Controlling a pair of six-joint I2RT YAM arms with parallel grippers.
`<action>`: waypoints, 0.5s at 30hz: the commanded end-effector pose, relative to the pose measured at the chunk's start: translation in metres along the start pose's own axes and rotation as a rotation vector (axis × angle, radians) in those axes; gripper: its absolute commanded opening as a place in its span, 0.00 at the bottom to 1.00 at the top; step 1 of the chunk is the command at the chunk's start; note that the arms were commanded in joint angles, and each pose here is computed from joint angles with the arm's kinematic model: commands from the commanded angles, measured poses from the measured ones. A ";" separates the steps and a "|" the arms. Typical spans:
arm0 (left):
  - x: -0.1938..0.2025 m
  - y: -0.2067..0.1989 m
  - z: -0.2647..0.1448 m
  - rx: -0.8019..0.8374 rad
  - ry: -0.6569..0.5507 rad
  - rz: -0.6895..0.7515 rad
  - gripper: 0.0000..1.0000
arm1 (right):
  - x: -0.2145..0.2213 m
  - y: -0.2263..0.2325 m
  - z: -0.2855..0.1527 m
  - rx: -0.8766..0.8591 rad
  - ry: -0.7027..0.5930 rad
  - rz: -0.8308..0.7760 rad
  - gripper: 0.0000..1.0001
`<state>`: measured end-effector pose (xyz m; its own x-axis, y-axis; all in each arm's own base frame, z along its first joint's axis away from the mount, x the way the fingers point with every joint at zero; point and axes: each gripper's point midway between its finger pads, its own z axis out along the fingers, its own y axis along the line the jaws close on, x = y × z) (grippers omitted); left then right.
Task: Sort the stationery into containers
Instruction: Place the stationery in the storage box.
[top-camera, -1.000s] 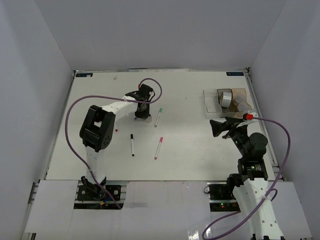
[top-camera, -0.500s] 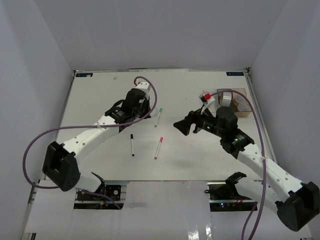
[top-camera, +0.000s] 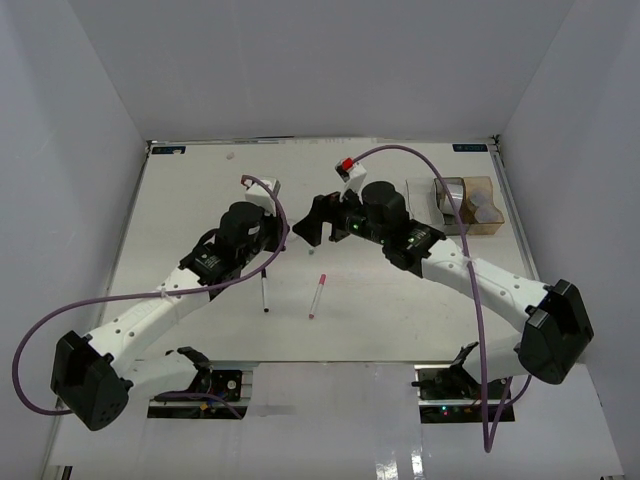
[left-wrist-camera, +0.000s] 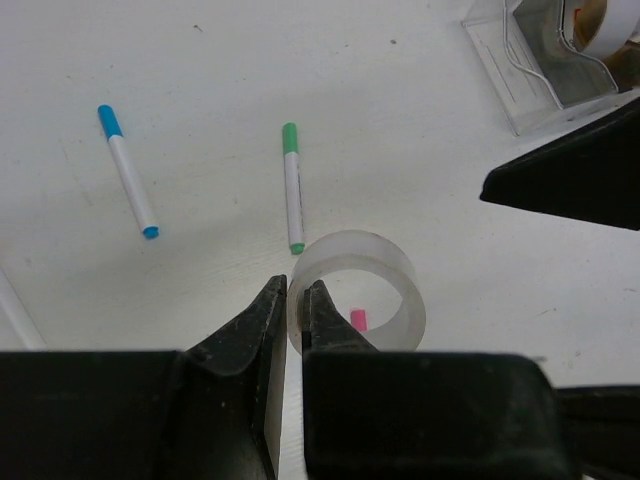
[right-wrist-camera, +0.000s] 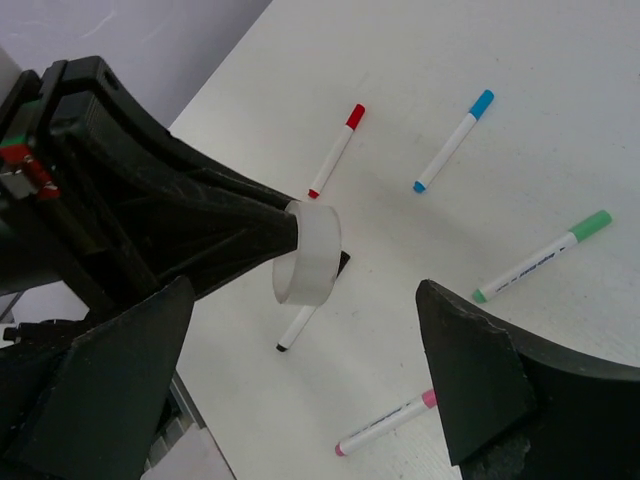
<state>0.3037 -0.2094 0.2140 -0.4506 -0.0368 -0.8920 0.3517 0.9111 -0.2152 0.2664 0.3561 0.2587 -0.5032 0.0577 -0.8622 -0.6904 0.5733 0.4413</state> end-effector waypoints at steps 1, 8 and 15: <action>-0.024 -0.007 -0.009 0.035 -0.091 0.003 0.12 | -0.028 0.010 0.010 -0.002 -0.065 0.002 0.95; -0.027 -0.012 -0.013 0.062 -0.106 -0.010 0.13 | -0.020 0.011 0.027 -0.008 -0.014 0.006 0.79; -0.030 -0.012 -0.017 0.069 -0.124 -0.018 0.14 | -0.012 0.015 0.033 -0.032 0.007 0.012 0.59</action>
<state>0.3016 -0.2096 0.2351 -0.3889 -0.0771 -0.9181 0.3772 0.8958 -0.2350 0.2784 0.3810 0.2402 -0.5474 0.0183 -0.8367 -0.6731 0.5845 0.4531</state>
